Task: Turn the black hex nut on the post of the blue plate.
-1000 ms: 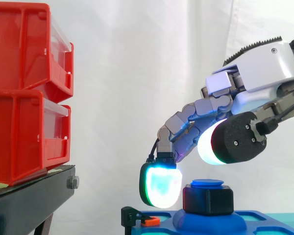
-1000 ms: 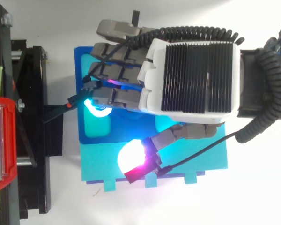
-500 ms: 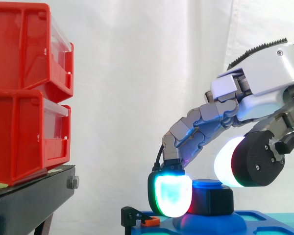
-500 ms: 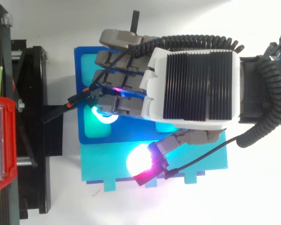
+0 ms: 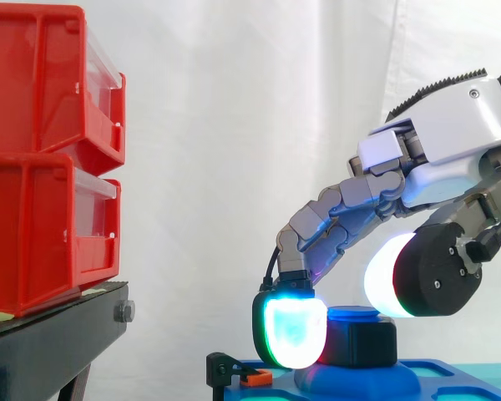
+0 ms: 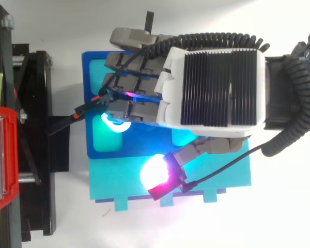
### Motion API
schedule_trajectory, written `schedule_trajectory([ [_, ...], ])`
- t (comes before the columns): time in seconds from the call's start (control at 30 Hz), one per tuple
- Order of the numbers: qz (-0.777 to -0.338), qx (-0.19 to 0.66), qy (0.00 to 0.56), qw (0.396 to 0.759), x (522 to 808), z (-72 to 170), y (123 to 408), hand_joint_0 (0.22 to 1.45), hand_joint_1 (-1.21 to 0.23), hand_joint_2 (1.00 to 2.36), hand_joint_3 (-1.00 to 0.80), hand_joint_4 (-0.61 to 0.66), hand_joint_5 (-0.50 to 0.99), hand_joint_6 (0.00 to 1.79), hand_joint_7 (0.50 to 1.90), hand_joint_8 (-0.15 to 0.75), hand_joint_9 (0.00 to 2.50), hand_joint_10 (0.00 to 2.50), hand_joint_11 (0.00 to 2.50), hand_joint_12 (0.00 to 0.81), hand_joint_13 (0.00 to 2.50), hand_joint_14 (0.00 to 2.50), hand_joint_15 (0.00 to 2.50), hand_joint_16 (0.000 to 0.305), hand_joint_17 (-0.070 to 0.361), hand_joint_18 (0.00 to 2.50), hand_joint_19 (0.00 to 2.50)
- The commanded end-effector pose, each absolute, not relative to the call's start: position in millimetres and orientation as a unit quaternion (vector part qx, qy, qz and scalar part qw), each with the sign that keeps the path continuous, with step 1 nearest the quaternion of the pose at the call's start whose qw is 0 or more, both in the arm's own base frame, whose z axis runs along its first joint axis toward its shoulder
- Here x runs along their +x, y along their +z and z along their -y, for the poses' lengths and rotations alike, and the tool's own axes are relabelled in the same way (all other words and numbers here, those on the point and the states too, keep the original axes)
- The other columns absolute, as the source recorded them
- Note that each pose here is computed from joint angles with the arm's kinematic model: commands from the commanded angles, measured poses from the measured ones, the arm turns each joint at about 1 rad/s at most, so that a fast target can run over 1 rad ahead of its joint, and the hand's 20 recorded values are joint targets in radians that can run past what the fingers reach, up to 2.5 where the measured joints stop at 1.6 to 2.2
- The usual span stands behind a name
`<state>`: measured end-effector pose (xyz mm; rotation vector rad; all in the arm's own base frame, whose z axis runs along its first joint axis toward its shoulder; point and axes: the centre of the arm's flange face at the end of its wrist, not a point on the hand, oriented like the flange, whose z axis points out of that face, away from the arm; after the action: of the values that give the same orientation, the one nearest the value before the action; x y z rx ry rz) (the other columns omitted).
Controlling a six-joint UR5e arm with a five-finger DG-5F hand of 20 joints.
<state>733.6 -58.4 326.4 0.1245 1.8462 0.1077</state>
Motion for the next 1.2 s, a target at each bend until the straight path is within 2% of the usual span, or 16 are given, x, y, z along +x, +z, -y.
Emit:
schedule_trajectory([
  [0.0, -0.797, 0.053, 0.048, 0.599, 733, 61, 326, 0.47, -0.42, 1.00, -0.50, 0.16, -0.21, 0.50, 0.93, 0.242, 0.46, 0.00, 0.00, 0.350, 0.35, 0.00, 0.00, 0.049, 0.111, 0.12, 0.00],
  [0.87, -0.792, 0.048, 0.048, 0.606, 733, 74, 321, 0.47, -0.42, 1.00, -0.50, 0.16, -0.21, 0.50, 0.92, 0.241, 0.46, 0.00, 0.01, 0.351, 0.35, 0.00, 0.01, 0.050, 0.111, 0.12, 0.00],
  [1.03, -0.792, 0.049, 0.047, 0.607, 733, 75, 321, 0.47, -0.46, 1.00, -0.50, 0.16, -0.21, 0.50, 0.92, 0.243, 0.46, 0.00, 0.00, 0.352, 0.36, 0.00, 0.01, 0.050, 0.112, 0.12, 0.00],
  [1.17, -0.792, 0.048, 0.045, 0.607, 733, 77, 321, 0.46, -0.56, 1.00, -0.50, 0.16, -0.21, 0.50, 0.91, 0.243, 0.46, 0.00, 0.00, 0.354, 0.35, 0.00, 0.00, 0.050, 0.112, 0.12, 0.00],
])
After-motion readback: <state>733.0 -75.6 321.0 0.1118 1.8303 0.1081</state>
